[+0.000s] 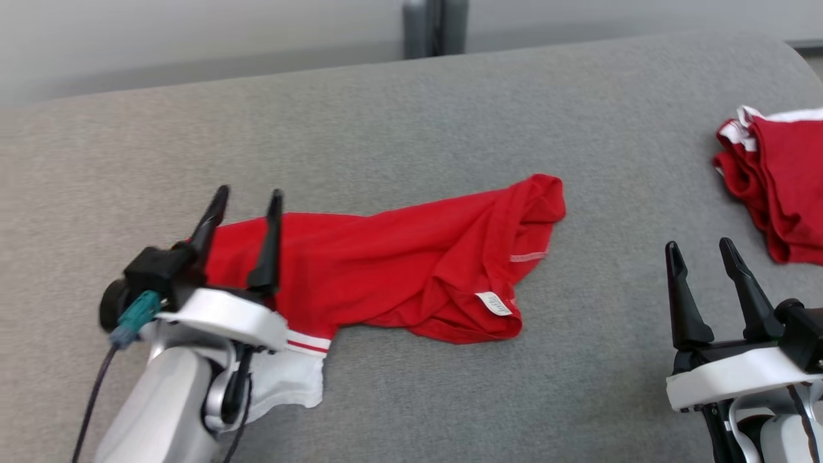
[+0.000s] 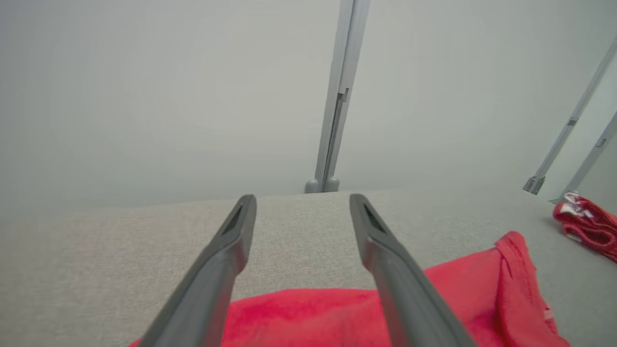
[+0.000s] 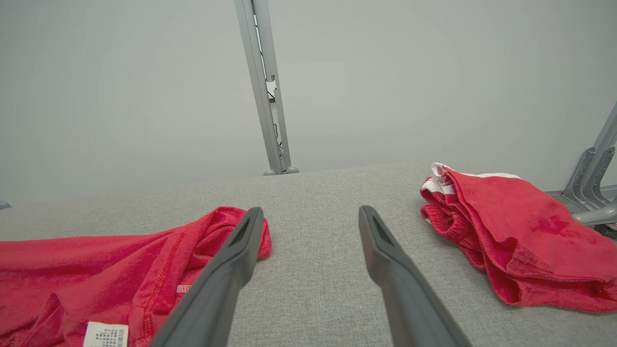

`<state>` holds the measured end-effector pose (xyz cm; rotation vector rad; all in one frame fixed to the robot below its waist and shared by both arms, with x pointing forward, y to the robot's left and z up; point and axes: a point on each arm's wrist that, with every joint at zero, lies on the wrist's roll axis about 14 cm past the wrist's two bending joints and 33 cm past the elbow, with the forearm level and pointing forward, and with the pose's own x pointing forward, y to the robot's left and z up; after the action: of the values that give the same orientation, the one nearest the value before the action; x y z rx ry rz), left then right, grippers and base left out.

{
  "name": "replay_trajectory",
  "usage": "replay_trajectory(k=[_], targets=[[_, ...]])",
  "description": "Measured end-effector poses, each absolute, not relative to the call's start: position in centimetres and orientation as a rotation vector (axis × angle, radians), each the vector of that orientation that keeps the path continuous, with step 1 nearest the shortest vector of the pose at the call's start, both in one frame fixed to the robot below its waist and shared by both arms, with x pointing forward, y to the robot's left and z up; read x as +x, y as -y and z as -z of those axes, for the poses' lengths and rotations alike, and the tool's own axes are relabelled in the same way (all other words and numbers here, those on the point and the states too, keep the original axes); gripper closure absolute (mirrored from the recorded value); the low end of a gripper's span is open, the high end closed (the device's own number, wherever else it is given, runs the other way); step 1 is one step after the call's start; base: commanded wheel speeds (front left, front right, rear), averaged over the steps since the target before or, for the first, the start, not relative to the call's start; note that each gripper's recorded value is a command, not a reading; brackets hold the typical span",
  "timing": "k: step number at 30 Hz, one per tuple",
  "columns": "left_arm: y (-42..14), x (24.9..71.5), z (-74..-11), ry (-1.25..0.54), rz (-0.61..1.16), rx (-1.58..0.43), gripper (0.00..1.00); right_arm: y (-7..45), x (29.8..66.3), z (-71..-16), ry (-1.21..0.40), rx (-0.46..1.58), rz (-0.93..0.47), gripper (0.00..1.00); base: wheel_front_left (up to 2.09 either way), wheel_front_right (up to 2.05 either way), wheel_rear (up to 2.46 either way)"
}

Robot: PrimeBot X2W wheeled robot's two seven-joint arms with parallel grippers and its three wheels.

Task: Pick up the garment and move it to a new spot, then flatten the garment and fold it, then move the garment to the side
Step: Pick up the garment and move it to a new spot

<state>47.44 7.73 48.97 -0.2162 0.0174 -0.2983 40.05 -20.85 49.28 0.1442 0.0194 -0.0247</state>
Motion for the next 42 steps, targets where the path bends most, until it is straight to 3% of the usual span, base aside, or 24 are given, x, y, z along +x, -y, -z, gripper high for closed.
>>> replay_trajectory(k=[8, 16, 33, 42], targets=[[-17.4, 44.3, -50.3, 0.035, 0.045, -0.177, 0.00, 17.7, 40.4, -50.6, -0.009, 0.143, -0.072, 0.00, 0.00, 0.00, 0.00], [-22.1, 40.6, -51.3, 0.068, -0.054, -0.148, 0.00, 16.2, 39.8, -51.2, -0.006, 0.142, -0.117, 0.00, 0.00, 0.00, 0.00], [-20.5, 34.5, -51.3, 0.035, -0.010, -0.087, 0.00, 16.6, 36.1, -51.1, -0.031, 0.137, -0.111, 0.00, 0.00, 0.00, 0.00], [-20.1, 33.7, -51.3, 0.015, -0.010, -0.092, 0.00, 17.0, 35.4, -51.4, -0.027, 0.134, -0.100, 0.00, 0.00, 0.00, 0.00]])
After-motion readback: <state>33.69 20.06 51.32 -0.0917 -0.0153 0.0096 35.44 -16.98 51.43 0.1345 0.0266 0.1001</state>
